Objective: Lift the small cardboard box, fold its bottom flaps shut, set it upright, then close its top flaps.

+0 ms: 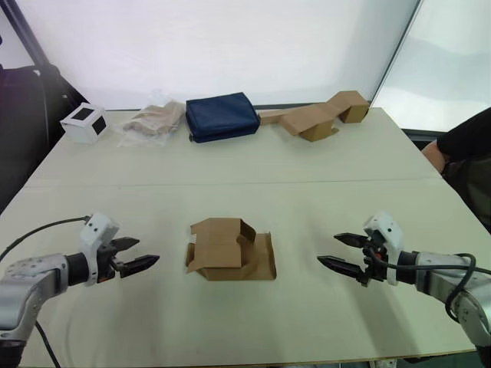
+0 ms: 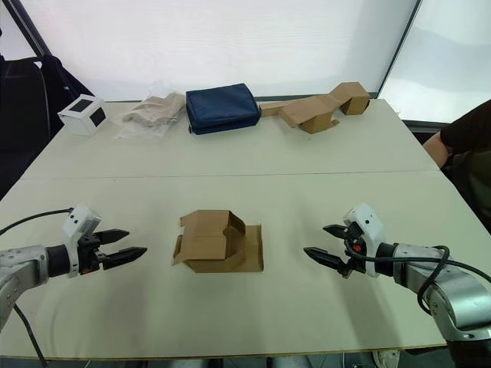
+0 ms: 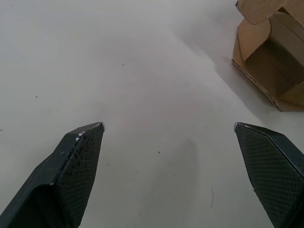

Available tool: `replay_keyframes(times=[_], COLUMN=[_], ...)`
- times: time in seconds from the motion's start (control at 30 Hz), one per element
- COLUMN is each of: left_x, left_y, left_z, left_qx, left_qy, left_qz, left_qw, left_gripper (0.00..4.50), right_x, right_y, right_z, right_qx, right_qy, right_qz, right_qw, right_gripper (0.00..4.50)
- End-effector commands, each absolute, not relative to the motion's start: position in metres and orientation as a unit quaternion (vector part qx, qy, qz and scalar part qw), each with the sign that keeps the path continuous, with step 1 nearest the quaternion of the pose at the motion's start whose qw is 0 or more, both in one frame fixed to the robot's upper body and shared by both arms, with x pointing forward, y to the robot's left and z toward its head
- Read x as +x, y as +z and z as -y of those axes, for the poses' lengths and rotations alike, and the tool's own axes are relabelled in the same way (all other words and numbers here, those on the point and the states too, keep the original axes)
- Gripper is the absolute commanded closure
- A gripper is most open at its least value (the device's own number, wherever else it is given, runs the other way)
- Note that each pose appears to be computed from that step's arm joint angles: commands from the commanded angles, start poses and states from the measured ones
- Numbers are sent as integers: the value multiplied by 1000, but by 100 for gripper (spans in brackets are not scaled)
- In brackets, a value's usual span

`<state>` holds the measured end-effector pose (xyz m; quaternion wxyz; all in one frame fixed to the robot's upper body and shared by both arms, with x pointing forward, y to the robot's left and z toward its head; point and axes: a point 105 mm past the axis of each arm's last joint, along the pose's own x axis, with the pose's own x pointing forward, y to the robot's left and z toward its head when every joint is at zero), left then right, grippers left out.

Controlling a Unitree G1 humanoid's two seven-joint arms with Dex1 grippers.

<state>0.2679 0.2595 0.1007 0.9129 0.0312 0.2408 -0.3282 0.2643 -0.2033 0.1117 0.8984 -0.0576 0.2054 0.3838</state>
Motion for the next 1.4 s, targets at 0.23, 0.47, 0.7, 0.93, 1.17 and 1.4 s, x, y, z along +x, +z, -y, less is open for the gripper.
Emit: replay_keyframes(times=[0.23, 0.47, 0.7, 0.93, 1.17, 1.4], left_x=[275, 276, 276, 284, 255, 256], left_y=[117, 119, 123, 124, 124, 129], left_z=[-262, -268, -265, -270, -243, -215], left_qx=[43, 45, 41, 32, -216, -317], left_qy=[-324, -317, -322, -315, -424, -480], left_qz=[-208, -200, -181, -179, -263, -286], left_qw=[922, 926, 928, 931, 839, 766], left_gripper=[0, 0, 0, 0, 0, 0], right_x=[265, 265, 263, 267, 244, 222], right_y=[119, 116, 110, 118, 149, 177], right_z=[199, 196, 195, 199, 168, 119], right_qx=[-64, -64, -68, -82, -86, -80], right_qy=[390, 392, 388, 381, 475, 537], right_qz=[-189, -190, -197, -187, -169, -128], right_qw=[899, 898, 898, 902, 859, 830], right_gripper=[8, 8, 8, 8, 8, 8])
